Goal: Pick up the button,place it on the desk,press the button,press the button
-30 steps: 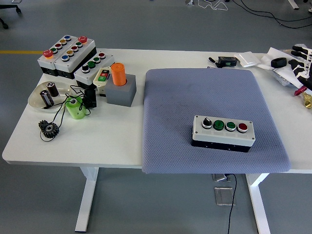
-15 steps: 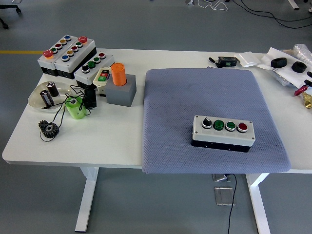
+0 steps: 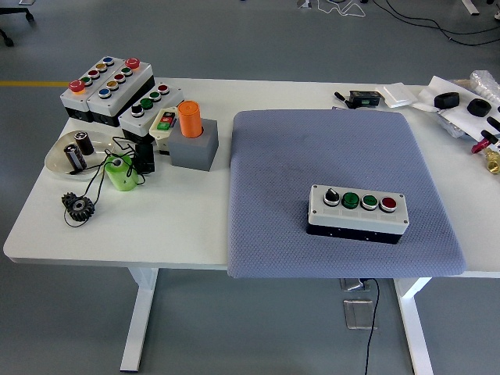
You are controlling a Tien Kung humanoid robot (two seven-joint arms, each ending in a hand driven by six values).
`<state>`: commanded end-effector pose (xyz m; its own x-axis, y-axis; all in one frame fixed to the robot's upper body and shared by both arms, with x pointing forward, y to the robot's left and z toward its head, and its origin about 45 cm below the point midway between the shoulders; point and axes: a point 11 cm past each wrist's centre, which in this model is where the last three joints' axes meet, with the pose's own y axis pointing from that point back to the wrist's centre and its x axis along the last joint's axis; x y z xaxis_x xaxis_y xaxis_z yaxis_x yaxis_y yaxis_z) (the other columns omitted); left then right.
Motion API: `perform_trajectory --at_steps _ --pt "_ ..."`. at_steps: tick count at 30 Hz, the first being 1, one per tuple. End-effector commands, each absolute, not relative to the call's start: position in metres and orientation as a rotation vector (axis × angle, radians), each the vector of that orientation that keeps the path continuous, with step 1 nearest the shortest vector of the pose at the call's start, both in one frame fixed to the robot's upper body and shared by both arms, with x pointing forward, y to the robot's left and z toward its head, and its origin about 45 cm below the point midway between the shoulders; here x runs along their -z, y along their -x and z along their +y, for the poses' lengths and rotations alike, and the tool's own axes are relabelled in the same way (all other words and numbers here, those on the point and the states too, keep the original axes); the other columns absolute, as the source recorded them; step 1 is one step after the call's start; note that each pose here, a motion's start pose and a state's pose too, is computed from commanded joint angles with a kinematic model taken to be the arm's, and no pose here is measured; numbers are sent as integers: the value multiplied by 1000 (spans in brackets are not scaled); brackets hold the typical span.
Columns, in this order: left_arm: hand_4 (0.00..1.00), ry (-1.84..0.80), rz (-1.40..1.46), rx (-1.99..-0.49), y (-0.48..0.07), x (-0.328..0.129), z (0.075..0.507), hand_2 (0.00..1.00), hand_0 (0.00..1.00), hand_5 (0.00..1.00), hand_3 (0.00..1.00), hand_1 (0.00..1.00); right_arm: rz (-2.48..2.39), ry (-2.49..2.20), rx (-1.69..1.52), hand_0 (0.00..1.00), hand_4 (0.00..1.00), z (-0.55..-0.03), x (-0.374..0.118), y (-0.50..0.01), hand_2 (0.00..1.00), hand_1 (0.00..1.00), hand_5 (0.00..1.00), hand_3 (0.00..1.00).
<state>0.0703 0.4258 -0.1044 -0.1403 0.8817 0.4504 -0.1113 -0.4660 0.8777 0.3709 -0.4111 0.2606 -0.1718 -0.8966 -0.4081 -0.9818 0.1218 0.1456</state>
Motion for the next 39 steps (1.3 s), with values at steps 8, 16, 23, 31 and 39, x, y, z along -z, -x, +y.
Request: perform_trajectory --at_steps 8,16,23,31,39 --pt "314 -1371 912 -1710 -73 104 426 692 645 998 504 696 2182 1967 -557 819 558 -410 -257 -373 794 751 577 763" --pt "314 -1368 911 -1710 -75 104 425 692 645 998 504 696 2158 2188 -474 792 558 -406 -252 -377 784 735 576 750" --pt "315 -1364 911 -1712 -76 104 424 692 645 998 504 696 2174 2194 -453 814 558 -412 -250 -379 789 749 580 748" --pt "316 -1364 912 -1710 -76 104 423 692 645 998 508 695 2170 2195 -440 818 558 -417 -250 -381 790 750 577 746" --pt "316 -1374 912 -1704 -74 105 423 692 645 998 507 695 2155 2161 -504 815 559 -421 -243 -377 780 744 583 739"
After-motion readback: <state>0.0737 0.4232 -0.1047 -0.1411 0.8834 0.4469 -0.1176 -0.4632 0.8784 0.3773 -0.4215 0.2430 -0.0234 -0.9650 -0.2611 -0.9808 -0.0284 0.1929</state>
